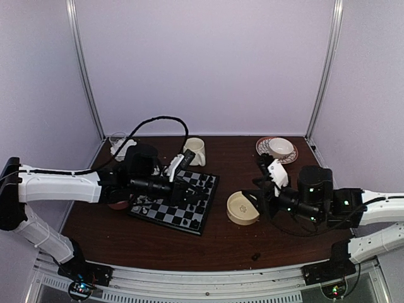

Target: Set up the chess pieces on the board

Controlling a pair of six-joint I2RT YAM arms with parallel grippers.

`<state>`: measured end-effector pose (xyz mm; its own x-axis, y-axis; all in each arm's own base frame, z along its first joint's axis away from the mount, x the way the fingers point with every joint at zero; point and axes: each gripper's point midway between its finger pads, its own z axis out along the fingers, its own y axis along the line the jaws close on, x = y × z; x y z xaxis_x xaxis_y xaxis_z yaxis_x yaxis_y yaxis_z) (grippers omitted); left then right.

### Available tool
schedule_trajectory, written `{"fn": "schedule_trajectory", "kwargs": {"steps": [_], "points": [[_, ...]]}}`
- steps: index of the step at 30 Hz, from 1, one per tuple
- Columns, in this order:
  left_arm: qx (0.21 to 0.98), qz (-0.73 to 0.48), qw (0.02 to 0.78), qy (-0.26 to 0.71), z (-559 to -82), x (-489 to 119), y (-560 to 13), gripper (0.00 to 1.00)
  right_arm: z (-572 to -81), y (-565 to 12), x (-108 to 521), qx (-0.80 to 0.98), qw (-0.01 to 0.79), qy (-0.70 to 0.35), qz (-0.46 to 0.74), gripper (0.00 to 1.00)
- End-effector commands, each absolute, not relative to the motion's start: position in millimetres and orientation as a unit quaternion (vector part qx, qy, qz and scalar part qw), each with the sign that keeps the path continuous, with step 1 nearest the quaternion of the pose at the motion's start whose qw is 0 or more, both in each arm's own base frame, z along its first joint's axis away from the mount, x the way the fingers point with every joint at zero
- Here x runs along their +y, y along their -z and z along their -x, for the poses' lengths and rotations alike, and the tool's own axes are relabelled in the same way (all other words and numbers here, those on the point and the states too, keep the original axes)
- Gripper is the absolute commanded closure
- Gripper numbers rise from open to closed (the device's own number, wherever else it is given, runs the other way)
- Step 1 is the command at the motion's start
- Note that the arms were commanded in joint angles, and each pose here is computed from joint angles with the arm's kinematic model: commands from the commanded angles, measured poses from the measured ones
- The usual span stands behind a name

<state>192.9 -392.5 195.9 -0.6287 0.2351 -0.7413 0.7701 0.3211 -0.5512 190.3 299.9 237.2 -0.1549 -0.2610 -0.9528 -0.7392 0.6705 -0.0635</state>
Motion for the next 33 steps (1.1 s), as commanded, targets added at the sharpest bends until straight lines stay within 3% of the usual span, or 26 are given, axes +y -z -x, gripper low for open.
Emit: {"fn": "schedule_trajectory", "kwargs": {"steps": [1,3,5,10,19,24,33], "points": [[0.754,-0.343,0.332,0.452,-194,-382,-208,0.75,-192,-226,230,0.812,0.514,-0.215,0.174,0.50],[0.751,-0.347,0.339,0.448,-193,-381,-211,0.74,-179,-225,208,0.825,0.493,-0.228,0.154,0.50],[0.746,-0.352,0.347,0.446,-191,-381,-214,0.73,-169,-225,189,0.832,0.480,-0.248,0.124,0.42],[0.742,-0.359,0.359,0.437,-189,-378,-220,0.71,-149,-209,157,0.874,0.414,-0.239,0.086,0.43],[0.734,-0.371,0.366,0.435,-182,-377,-228,0.69,-118,-166,191,0.907,0.282,-0.194,0.244,0.47],[0.732,-0.374,0.375,0.428,-182,-374,-228,0.66,-115,-154,216,0.898,0.256,-0.192,0.303,0.49],[0.738,-0.375,0.373,0.419,-184,-375,-223,0.66,-116,-113,234,0.915,0.176,-0.083,0.354,0.46]]}}
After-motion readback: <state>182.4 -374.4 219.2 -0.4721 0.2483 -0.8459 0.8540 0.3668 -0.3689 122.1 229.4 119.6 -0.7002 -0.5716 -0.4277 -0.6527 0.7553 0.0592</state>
